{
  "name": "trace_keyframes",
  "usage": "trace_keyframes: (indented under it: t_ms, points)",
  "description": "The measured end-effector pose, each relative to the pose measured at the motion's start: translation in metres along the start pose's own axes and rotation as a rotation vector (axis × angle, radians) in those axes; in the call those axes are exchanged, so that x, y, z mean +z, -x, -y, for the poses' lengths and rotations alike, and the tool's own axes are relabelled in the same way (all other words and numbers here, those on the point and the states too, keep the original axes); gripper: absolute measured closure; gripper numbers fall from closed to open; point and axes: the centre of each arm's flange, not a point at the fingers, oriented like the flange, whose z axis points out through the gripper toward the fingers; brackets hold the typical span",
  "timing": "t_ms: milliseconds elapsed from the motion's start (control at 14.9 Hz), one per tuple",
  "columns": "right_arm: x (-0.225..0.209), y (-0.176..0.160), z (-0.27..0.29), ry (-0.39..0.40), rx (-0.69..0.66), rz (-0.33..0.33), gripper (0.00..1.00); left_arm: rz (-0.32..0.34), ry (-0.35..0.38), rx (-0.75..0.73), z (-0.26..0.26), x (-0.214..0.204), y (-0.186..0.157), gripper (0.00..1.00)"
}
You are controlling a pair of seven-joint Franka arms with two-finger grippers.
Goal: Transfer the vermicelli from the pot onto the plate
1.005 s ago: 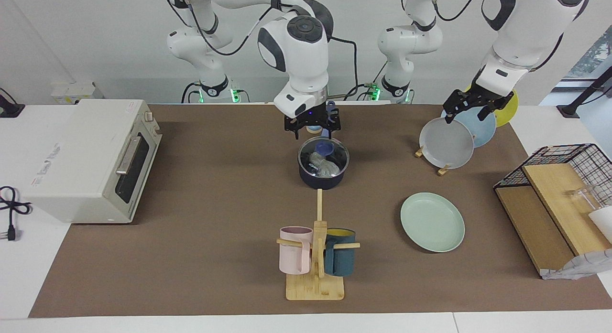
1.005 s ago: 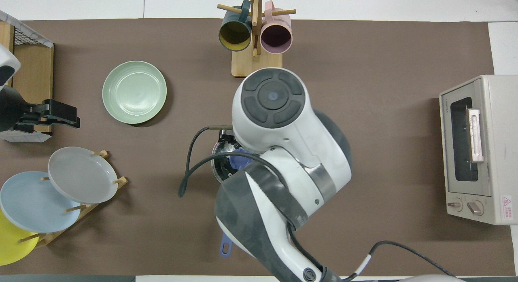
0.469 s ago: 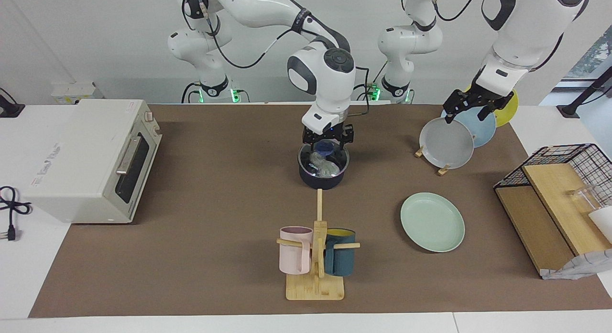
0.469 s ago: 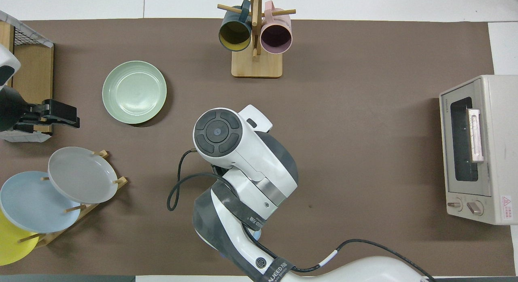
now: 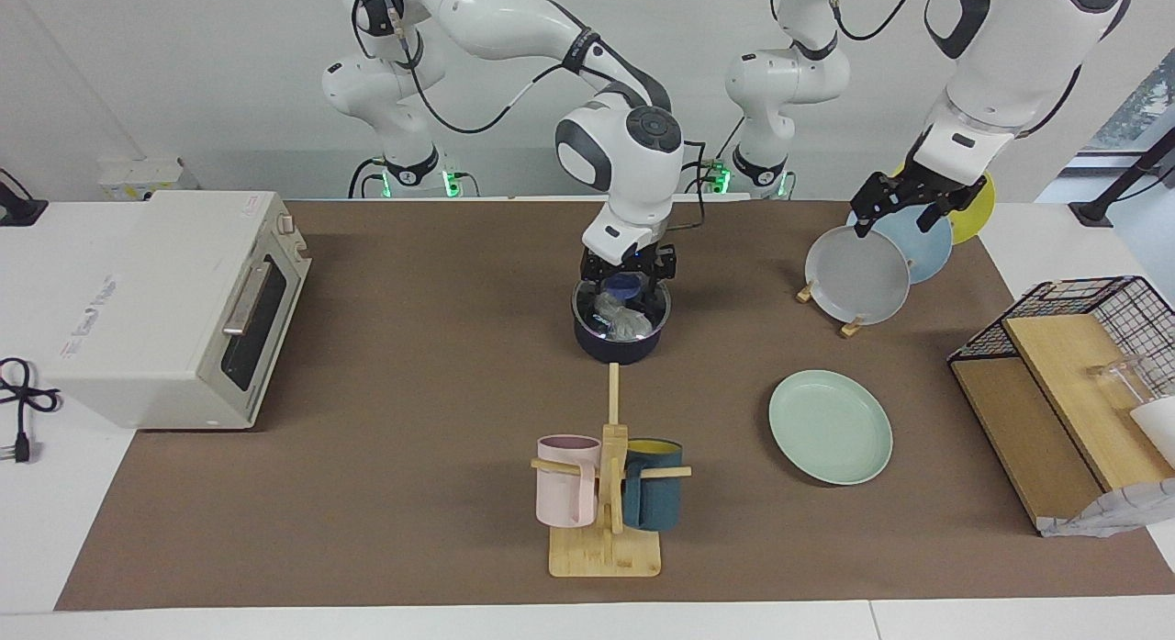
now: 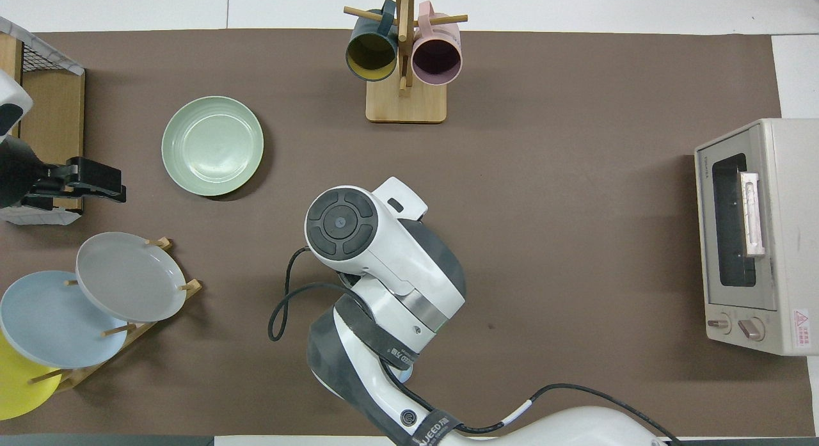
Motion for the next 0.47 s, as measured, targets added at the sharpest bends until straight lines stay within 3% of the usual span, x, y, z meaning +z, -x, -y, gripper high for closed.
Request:
trace_keyframes:
  t_ms: [469]
  points:
    - [-0.0023, 0.0026, 0.0003, 0.001, -0.004, -0.003, 0.11, 0.0, 0.0, 0.0, 0.0, 0.0, 0.0, 0.0]
